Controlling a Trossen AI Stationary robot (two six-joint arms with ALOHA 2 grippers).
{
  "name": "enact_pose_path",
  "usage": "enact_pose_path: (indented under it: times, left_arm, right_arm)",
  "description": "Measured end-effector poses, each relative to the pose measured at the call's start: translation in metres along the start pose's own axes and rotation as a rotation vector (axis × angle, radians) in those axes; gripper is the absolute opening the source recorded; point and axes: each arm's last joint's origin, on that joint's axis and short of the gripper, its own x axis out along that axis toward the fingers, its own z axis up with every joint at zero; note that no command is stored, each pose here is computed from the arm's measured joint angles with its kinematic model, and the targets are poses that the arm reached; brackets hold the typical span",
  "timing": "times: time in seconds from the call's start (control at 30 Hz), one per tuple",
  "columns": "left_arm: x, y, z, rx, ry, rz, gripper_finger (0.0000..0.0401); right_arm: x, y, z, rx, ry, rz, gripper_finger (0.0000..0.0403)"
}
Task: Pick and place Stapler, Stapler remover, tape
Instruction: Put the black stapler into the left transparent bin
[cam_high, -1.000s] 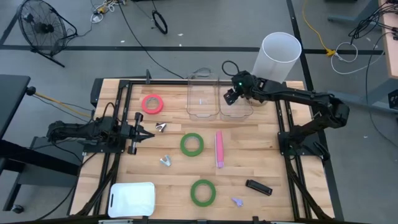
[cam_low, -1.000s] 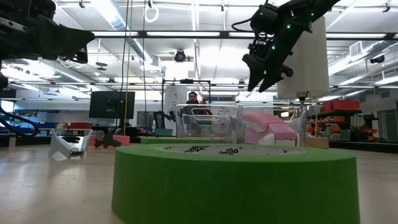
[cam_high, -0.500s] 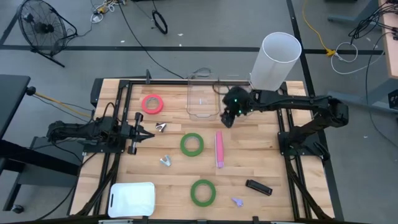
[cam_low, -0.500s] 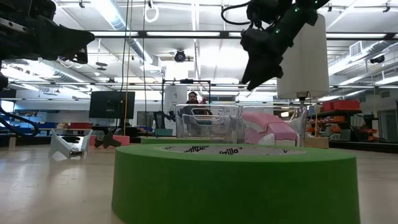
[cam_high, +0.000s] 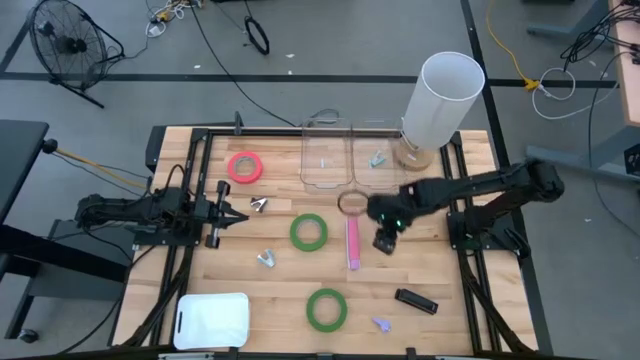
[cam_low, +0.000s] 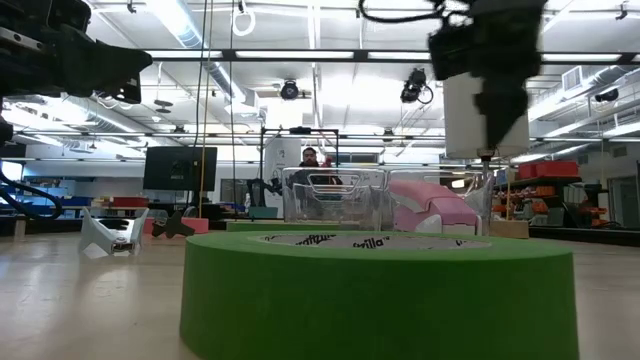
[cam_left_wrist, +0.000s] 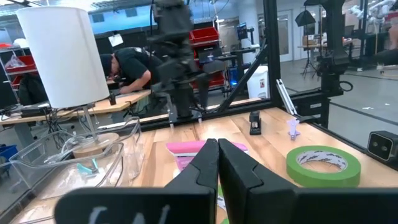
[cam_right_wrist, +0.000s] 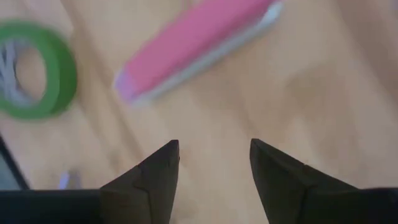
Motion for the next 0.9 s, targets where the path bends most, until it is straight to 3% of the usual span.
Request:
enact_pose_path:
  times: [0.23,0.43,0.73,0.9]
  left_arm:
    - [0.0,0.0,0.0,0.0,0.0,0.0,0.0016]
    - [0.0,0.0,0.0,0.001,-0.001,0.0,0.0016]
    - [0.0,0.0,0.0,0.001,-0.002,0.001,0.0016]
    - [0.0,0.0,0.0,0.001,-0.001,0.001,0.0016]
  right_arm:
    - [0.004,0.051,-0.05,-0.006,0.043,0.001,0.0196]
    - [0.003,0.083,-0.098,0.034,-0.008,-0.034,0.0196]
    - [-0.002,0.096,-0.148,0.142,-0.056,-0.081,0.0196]
    - [0.008,0.103,-0.16,0.117,-0.051,-0.113,0.0196]
